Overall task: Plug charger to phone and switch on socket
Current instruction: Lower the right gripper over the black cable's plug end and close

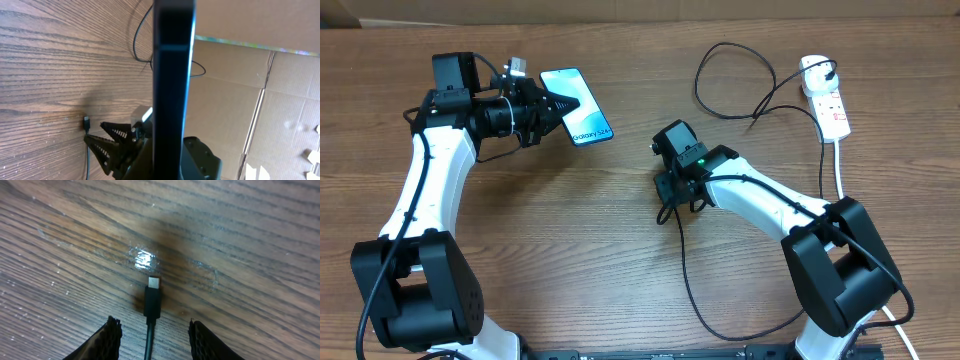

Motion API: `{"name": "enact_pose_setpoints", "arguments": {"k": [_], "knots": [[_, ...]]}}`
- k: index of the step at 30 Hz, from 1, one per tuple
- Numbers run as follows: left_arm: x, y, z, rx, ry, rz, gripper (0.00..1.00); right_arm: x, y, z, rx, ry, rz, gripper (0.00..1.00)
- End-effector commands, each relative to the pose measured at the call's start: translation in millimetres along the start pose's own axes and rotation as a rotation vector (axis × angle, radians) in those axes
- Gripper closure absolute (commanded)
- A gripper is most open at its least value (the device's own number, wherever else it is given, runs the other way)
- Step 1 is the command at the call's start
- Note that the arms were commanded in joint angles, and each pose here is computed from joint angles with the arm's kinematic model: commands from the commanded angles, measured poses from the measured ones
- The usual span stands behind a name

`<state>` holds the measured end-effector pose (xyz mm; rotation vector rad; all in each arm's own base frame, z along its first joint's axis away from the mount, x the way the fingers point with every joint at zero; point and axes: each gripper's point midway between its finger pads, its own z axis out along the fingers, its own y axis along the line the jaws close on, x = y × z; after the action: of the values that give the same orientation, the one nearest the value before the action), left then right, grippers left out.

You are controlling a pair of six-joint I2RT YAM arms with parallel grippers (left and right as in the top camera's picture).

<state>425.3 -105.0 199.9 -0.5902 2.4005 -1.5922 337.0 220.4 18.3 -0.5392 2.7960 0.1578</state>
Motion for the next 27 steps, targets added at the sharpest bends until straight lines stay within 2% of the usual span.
{"name": "enact_pose_setpoints", "arguments": {"k": [1, 4, 9, 15, 25, 27], "knots": [[1.6, -10.7, -3.2, 0.021, 0.003, 0.051, 0.96, 6.3, 0.4, 11.9, 0.002, 0.034, -0.004, 0.56], [2.3, -10.0, -3.2, 0.018, 0.005, 0.046, 0.96, 5.9, 0.5, 15.3, 0.002, 0.034, -0.004, 0.57], [2.3, -10.0, -3.2, 0.018, 0.005, 0.046, 0.96, 2.5, 1.3, 15.4, -0.001, 0.02, -0.004, 0.64], [2.3, -9.9, -3.2, 0.018, 0.005, 0.045, 0.96, 0.9, 1.7, 19.8, -0.002, 0.014, -0.004, 0.79], [2.3, -9.9, -3.2, 0.018, 0.005, 0.044, 0.96, 9.6, 0.0, 32.9, 0.005, 0.051, -0.004, 0.8], [2.4, -10.0, -3.2, 0.018, 0.006, 0.045, 0.96, 9.1, 0.0, 33.4, 0.005, 0.05, -0.004, 0.84]]}}
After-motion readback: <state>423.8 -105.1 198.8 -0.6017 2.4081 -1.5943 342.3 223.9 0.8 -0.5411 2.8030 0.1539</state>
